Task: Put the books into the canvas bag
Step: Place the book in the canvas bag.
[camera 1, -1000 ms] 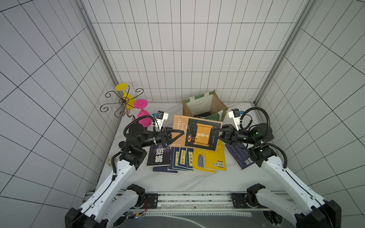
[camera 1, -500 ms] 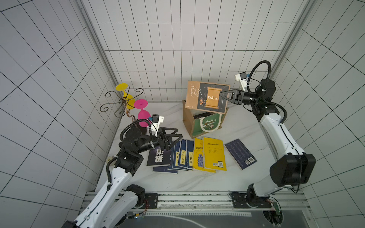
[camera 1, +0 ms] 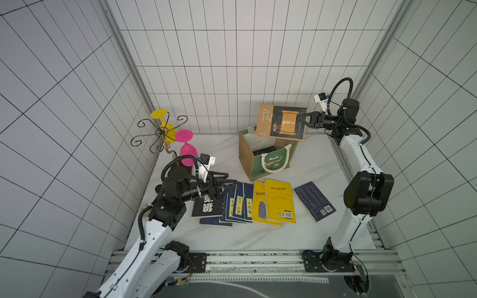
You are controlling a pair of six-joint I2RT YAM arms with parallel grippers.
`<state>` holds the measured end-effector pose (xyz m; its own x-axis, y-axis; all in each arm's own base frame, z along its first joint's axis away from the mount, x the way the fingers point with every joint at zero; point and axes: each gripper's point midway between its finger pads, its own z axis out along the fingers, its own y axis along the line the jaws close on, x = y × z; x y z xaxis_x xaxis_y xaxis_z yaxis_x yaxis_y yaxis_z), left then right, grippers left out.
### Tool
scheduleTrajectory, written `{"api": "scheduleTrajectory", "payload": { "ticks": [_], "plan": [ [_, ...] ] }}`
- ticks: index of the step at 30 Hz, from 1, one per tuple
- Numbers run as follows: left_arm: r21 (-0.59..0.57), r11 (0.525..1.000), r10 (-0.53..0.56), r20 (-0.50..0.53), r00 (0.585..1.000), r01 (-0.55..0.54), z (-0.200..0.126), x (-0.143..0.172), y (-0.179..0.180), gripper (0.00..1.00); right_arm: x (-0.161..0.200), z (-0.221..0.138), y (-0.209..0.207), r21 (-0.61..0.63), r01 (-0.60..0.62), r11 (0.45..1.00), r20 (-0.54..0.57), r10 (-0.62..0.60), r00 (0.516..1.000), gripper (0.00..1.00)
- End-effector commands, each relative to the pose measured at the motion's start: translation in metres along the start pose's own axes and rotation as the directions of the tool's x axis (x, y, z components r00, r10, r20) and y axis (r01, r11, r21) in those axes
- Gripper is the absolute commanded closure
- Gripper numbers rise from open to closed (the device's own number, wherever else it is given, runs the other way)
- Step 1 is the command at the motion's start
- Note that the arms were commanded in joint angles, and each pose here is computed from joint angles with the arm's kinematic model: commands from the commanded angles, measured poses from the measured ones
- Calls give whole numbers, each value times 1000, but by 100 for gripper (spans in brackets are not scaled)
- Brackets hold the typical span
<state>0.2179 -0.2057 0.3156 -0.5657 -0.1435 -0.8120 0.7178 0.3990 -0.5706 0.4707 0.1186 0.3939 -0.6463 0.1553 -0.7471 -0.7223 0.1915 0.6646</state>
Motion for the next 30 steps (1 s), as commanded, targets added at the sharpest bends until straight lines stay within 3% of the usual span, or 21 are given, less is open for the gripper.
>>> {"api": "scheduleTrajectory", "payload": {
  "ticks": [1,8,17,23,30],
  "plan": [
    [-3,1000,6,1,1000,-6,2,2,6,15,-27,-2,31,-1,129,992,22,-129,991,100],
    [-3,1000,6,7,1000,-6,1,1,4,15,-54,40,30,179,258,949,28,-267,963,100],
    [-26,1000,14,7,1000,-14,-4,6,4,15,-62,34,15,300,280,912,-1,-294,956,100],
    [-13,1000,6,14,1000,-5,0,2,5,15,-60,57,35,403,417,815,-70,-427,902,100],
    [-12,1000,5,14,1000,-4,0,1,4,15,-58,58,45,486,431,760,-114,-434,894,100]
  ]
}}
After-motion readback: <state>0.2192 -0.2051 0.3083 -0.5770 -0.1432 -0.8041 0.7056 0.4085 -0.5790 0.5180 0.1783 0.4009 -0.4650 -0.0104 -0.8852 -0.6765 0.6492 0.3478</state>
